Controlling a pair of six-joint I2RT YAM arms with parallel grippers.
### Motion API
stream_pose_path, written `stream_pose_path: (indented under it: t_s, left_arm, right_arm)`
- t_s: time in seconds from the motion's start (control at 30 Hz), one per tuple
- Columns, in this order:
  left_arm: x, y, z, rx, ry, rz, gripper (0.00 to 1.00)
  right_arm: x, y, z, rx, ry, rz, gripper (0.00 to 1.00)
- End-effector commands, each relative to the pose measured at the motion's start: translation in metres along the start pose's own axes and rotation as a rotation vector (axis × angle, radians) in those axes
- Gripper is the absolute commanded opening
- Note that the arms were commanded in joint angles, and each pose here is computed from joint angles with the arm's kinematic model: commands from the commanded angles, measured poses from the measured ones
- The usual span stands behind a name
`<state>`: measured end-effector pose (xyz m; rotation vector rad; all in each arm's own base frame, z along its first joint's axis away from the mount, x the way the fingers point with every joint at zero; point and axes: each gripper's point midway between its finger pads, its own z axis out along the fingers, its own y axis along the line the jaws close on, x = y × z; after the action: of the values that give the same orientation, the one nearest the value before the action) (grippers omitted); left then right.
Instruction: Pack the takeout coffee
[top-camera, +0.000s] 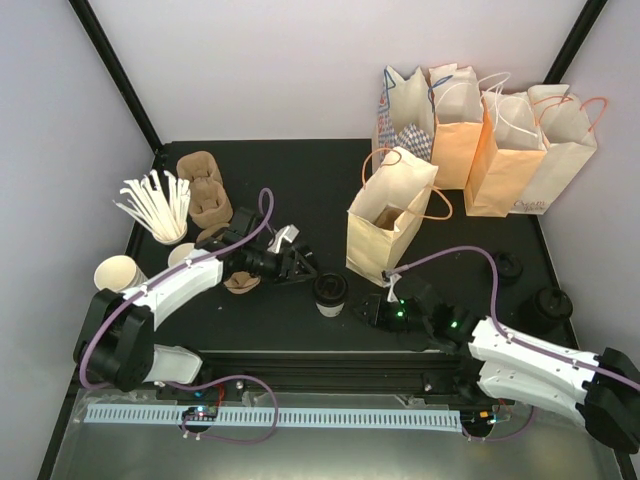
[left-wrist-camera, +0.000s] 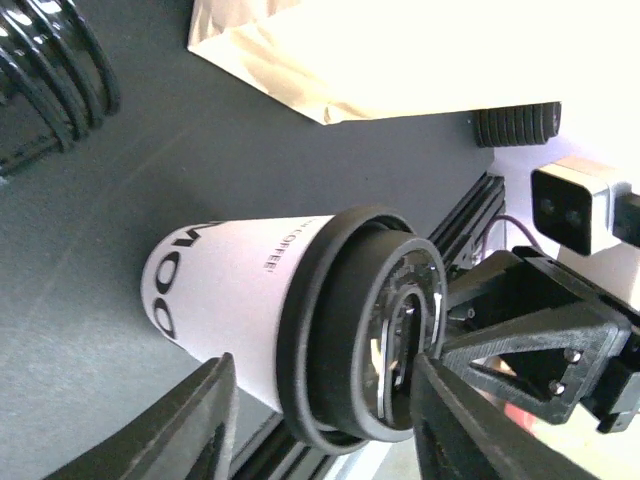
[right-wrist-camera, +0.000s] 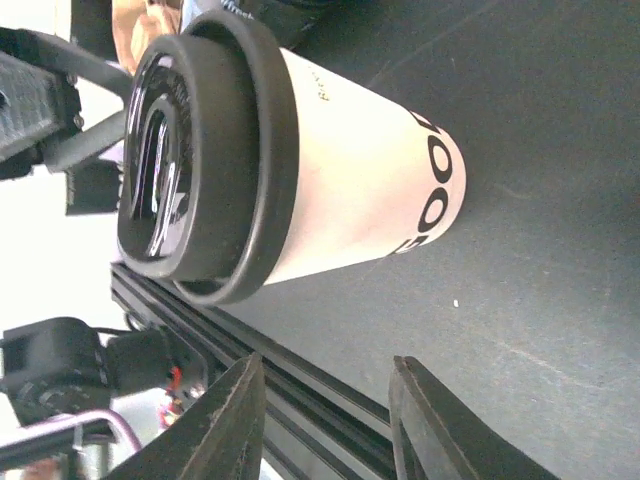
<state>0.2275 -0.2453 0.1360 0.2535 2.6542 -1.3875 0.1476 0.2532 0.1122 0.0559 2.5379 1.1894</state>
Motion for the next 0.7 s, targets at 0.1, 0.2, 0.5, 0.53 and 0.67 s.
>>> stream_pose_path:
  t_s: [0.1,0.2,0.5,0.53,0.67]
  left_arm:
    - [0.003,0.008,-0.002,0.036,0.006,-0.068,0.37]
    - [0.006,0.014,0.001,0.042,0.004,-0.081,0.34]
    - [0.009,0.017,0.007,0.077,0.023,-0.094,0.34]
    - [0.009,0.017,0.007,0.082,0.023,-0.093,0.34]
    - [0.009,0.015,0.009,0.111,0.029,-0.09,0.34]
  right_arm:
    - [-0.025,0.03,0.002,-0.22,-0.088,0.122,0.33]
    - [-0.032,0.031,0.0,-0.252,-0.114,0.134,0.32]
    - [-0.047,0.018,0.004,-0.22,-0.127,0.141,0.25]
    - [-0.048,0.019,0.005,-0.217,-0.119,0.135,0.24]
    - [-0.048,0.021,0.011,-0.206,-0.086,0.116,0.22]
